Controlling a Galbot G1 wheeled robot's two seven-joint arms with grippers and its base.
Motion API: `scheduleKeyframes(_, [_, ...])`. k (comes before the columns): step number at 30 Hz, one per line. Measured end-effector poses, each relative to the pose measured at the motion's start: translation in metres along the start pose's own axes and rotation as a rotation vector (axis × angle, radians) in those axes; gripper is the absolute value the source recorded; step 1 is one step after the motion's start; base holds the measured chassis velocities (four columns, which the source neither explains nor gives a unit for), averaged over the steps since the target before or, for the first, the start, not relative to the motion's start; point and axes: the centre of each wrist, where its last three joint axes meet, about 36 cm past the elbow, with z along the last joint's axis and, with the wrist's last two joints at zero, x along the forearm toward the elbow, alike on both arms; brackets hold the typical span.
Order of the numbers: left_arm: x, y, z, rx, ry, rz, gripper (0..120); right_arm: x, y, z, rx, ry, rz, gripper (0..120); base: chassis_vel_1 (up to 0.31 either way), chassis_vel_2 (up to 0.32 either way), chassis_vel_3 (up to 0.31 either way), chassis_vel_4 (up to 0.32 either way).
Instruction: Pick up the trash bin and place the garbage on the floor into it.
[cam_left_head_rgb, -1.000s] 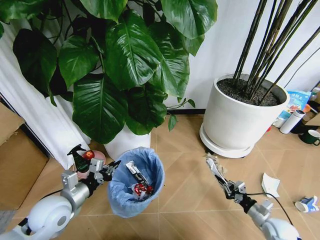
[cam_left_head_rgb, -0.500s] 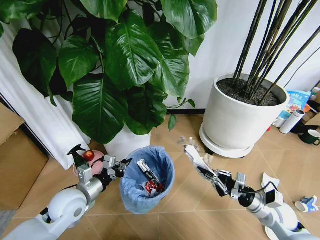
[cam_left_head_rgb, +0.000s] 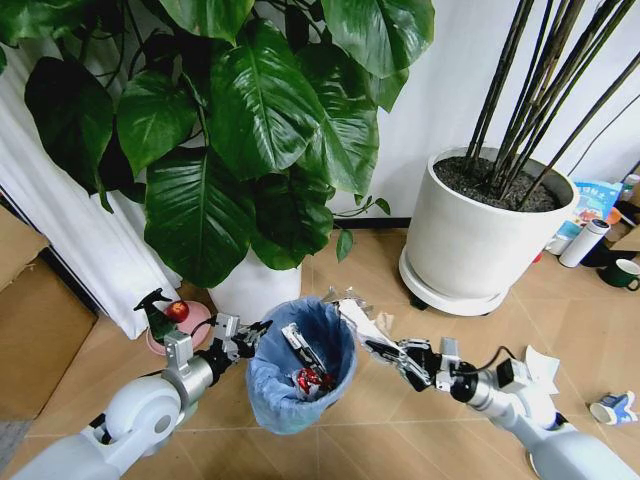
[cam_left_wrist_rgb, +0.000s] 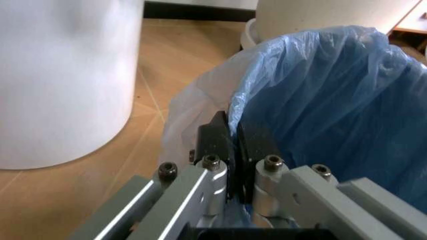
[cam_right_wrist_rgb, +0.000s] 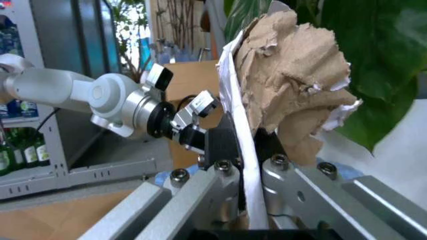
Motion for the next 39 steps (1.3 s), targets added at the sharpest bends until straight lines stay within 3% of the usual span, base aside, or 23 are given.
scheduleKeyframes(7, [-0.008,-0.005,-0.005,0.003,-0.007,0.031,0,-0.024,-0.019,0.008,-0.023,0.01,-0.036,0,0.0,0.0,0.0,0.0])
scheduleKeyframes(18, [-0.01,-0.009,-0.003,0.012,-0.001,0.045,0,-0.039,-0.025,0.02,-0.051,0.027,-0.04,0,0.0,0.0,0.0,0.0])
scheduleKeyframes(22, [-0.01,-0.009,-0.003,0.012,-0.002,0.045,0,-0.039,-0.026,0.019,-0.052,0.04,-0.043,14,0.0,0.0,0.0,0.0])
scheduleKeyframes(24, [-0.011,-0.009,-0.004,0.011,-0.004,0.045,0,-0.037,-0.025,0.018,-0.05,0.049,-0.043,26,0.0,0.0,0.0,0.0])
scheduleKeyframes(31, [-0.011,-0.009,-0.006,0.01,-0.005,0.046,0,-0.033,-0.026,0.013,-0.034,0.065,-0.043,45,0.0,0.0,0.0,0.0])
scheduleKeyframes(38, [-0.011,-0.009,-0.005,0.011,-0.001,0.038,0,-0.027,-0.026,0.003,-0.002,0.086,-0.043,77,0.0,0.0,0.0,0.0])
scheduleKeyframes(39, [-0.011,-0.009,-0.005,0.011,-0.001,0.038,0,-0.027,-0.026,0.003,-0.002,0.086,-0.043,77,0.0,0.0,0.0,0.0])
